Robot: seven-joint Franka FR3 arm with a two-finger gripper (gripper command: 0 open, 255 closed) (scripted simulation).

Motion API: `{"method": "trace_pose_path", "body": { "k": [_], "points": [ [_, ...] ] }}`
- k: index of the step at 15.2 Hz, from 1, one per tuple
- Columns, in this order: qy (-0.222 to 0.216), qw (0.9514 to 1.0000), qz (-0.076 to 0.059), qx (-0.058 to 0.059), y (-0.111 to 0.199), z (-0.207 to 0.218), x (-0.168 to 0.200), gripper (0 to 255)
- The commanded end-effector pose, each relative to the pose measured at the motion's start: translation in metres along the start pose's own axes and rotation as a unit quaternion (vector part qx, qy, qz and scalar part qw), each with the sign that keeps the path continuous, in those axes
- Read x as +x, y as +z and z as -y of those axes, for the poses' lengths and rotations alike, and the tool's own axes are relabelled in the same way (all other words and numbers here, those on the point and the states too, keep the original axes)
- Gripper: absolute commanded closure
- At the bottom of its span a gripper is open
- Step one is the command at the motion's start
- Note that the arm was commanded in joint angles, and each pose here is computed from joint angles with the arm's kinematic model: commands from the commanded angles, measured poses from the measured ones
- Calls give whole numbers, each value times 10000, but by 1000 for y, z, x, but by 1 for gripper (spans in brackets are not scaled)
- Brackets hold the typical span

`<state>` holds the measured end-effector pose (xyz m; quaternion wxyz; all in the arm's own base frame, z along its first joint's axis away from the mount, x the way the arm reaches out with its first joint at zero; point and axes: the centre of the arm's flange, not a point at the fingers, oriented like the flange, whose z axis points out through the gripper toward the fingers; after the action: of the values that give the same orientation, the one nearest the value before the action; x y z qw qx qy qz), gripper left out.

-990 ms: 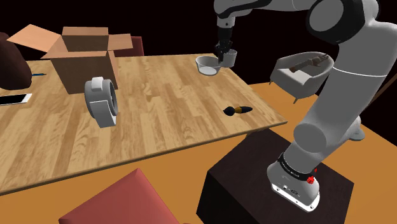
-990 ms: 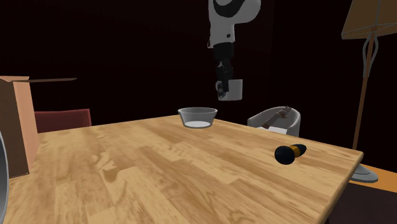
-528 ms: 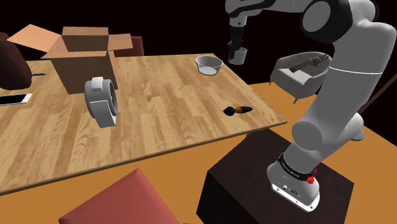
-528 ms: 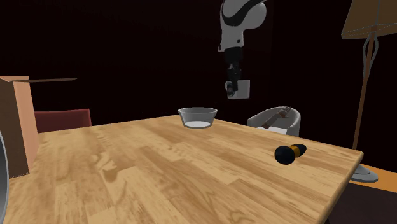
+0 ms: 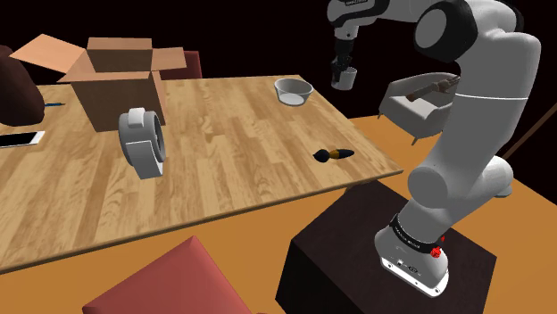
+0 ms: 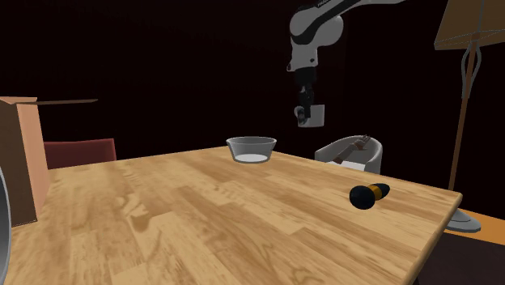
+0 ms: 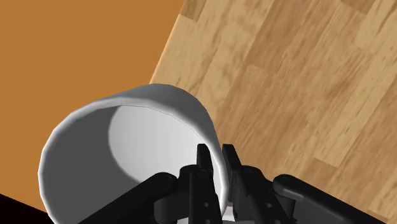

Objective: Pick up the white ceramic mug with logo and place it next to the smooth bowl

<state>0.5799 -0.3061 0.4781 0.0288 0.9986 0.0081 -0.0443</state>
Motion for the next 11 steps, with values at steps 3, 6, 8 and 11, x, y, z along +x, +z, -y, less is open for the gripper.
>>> {"method": "trace_pose_path", "body": {
  "k": [3, 6, 8, 11],
  "points": [
    [-4, 10000, -3, -1, 21, 0, 2, 255],
    [-4, 10000, -3, -1, 37, 1, 3, 255],
    [-4, 10000, -3, -1, 47, 1, 4, 255],
    [-4, 10000, -3, -1, 63, 2, 6, 255]
  ]
}}
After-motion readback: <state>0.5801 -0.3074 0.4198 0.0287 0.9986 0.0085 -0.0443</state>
